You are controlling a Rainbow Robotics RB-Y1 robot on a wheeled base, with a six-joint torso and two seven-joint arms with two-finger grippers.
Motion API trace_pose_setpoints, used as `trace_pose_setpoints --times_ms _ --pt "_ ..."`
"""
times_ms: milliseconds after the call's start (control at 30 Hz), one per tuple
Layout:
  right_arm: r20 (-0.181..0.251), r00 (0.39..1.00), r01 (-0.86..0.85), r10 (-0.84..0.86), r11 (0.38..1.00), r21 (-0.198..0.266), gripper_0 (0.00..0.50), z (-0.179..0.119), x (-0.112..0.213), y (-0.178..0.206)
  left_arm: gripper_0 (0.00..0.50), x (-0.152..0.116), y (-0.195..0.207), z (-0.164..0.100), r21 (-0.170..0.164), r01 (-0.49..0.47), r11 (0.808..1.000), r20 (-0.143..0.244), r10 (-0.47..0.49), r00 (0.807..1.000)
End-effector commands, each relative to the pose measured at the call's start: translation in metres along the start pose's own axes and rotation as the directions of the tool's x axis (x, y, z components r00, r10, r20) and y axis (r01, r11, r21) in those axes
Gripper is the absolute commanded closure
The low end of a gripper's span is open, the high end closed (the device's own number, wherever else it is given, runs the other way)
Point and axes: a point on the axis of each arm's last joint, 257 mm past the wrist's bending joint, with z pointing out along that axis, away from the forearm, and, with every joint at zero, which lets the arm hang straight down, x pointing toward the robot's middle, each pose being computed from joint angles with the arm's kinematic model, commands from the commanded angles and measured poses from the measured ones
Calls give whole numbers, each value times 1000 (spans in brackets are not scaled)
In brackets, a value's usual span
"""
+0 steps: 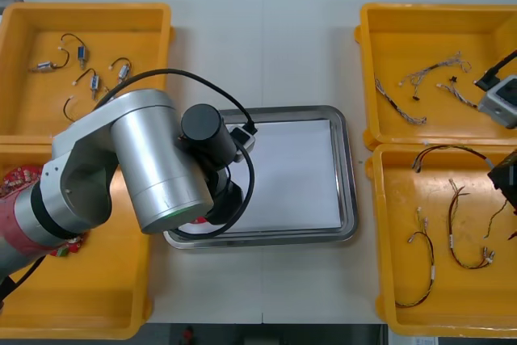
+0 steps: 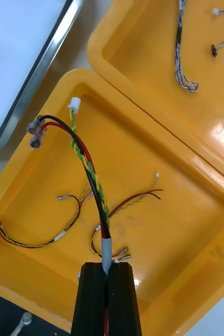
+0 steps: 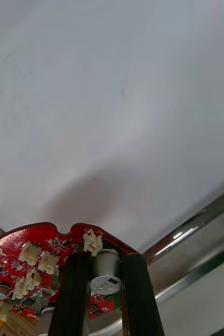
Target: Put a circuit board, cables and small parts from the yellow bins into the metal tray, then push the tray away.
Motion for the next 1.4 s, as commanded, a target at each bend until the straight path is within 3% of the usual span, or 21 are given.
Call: trace_pose_setpoints --times_ms 33,400,467,533,567,833,1133,1267,1400 --pt "-13 996 85 -85 996 14 500 -1 -17 -7 500 -19 -10 7 2 60 998 47 -60 997" --pt "-25 991 131 -131 991 6 500 5 -32 -12 494 -20 -13 29 6 88 996 56 -89 994" --pt "-25 990 136 -136 991 4 500 5 -32 -12 384 -20 -13 29 7 94 996 55 -95 994" --pt "-25 989 145 -145 989 0 500 5 -32 -11 92 -21 -14 28 9 99 995 57 -99 993" --pt "-25 989 147 -147 989 0 500 5 -32 -11 0 -22 -14 27 10 103 995 62 -104 993" --pt "-23 987 160 -160 987 -1 500 4 -32 -10 0 -36 -13 8 29 144 989 93 -146 985" --pt "-21 984 178 -178 984 -7 500 4 -32 -6 0 -44 16 -41 30 230 973 73 -232 970" --pt "-7 975 221 -221 975 -8 500 1 -35 3 0 -41 43 -68 13 290 957 64 -291 955" --pt "19 945 328 -327 945 -12 500 -5 -47 26 0 -56 72 -94 44 349 936 119 -352 929"
